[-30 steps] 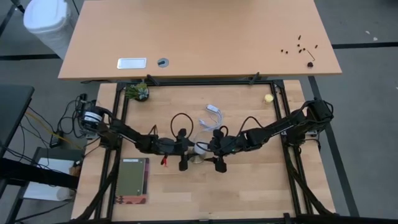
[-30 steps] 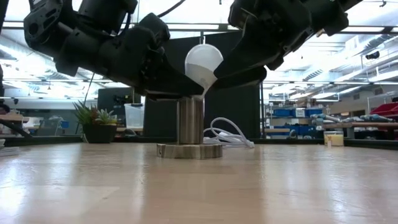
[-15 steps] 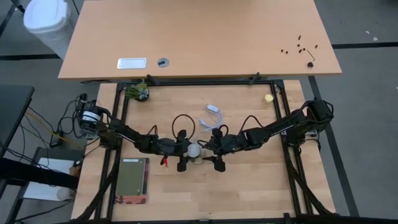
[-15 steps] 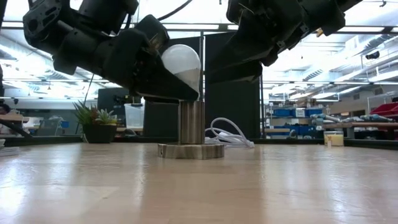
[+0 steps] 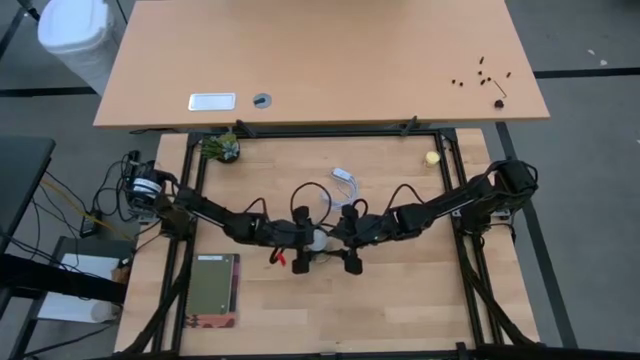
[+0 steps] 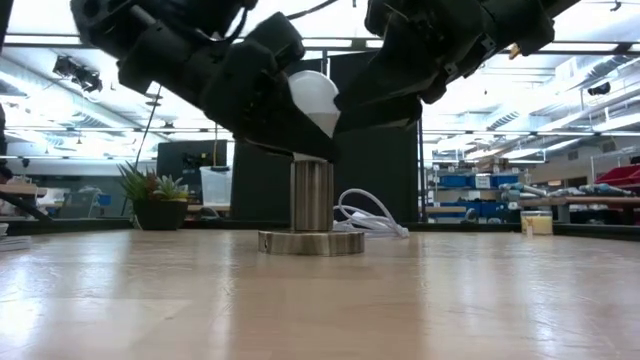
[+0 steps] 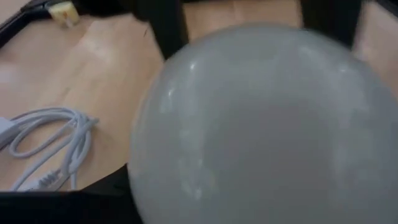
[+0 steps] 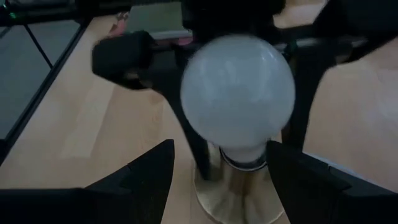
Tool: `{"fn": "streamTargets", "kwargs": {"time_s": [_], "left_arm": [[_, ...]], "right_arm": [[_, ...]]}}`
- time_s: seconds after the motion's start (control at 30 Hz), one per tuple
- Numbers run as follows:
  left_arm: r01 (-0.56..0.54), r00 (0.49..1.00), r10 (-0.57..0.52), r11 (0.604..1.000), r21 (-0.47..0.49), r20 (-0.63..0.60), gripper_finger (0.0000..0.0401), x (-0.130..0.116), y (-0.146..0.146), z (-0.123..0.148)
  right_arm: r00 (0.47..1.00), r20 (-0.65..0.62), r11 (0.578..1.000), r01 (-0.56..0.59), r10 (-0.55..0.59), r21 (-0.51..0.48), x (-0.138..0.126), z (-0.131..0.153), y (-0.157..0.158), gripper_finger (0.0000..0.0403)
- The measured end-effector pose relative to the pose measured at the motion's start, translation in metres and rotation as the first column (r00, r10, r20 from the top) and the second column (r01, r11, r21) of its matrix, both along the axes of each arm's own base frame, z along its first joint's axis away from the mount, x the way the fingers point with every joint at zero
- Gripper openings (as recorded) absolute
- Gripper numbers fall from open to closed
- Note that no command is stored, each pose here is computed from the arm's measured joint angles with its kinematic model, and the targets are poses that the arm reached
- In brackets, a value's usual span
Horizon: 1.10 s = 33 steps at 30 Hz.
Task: Screw lightbulb
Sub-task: Insert the lightbulb into the lamp
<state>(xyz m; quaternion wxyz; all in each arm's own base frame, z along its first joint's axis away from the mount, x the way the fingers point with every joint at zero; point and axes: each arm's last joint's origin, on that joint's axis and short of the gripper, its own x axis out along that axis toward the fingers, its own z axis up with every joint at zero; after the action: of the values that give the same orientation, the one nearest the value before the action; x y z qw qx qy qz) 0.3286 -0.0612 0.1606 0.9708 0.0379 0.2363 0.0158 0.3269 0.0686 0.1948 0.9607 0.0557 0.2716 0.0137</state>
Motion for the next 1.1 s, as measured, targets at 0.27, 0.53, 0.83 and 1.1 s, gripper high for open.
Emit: {"fn": "streamTargets", "kwargs": {"time_s": [0.27,0.53,0.83,1.1], "left_arm": [[0.0,1.0,-0.001,0.999,-0.034,-0.026,0.0267,0.003,0.005,0.001],[-0.013,1.0,0.012,0.999,-0.035,-0.02,0.0266,-0.002,0.006,0.011],[-0.009,0.999,0.007,1.0,-0.026,-0.05,0.0267,-0.013,0.006,0.026],[-0.003,0.999,0.001,1.0,-0.029,-0.044,0.0266,-0.012,0.004,0.025]], "right_arm": [[1.0,0.0,1.0,0.008,-0.008,-0.009,-0.008,0.013,-0.003,0.0263],[1.0,-0.015,1.0,0.008,-0.008,-0.013,-0.008,0.01,-0.003,0.0263],[1.0,-0.014,1.0,0.009,-0.009,-0.012,-0.008,0.01,-0.003,0.0263],[1.0,-0.008,1.0,0.01,-0.01,-0.01,-0.007,0.011,-0.003,0.0263]]}}
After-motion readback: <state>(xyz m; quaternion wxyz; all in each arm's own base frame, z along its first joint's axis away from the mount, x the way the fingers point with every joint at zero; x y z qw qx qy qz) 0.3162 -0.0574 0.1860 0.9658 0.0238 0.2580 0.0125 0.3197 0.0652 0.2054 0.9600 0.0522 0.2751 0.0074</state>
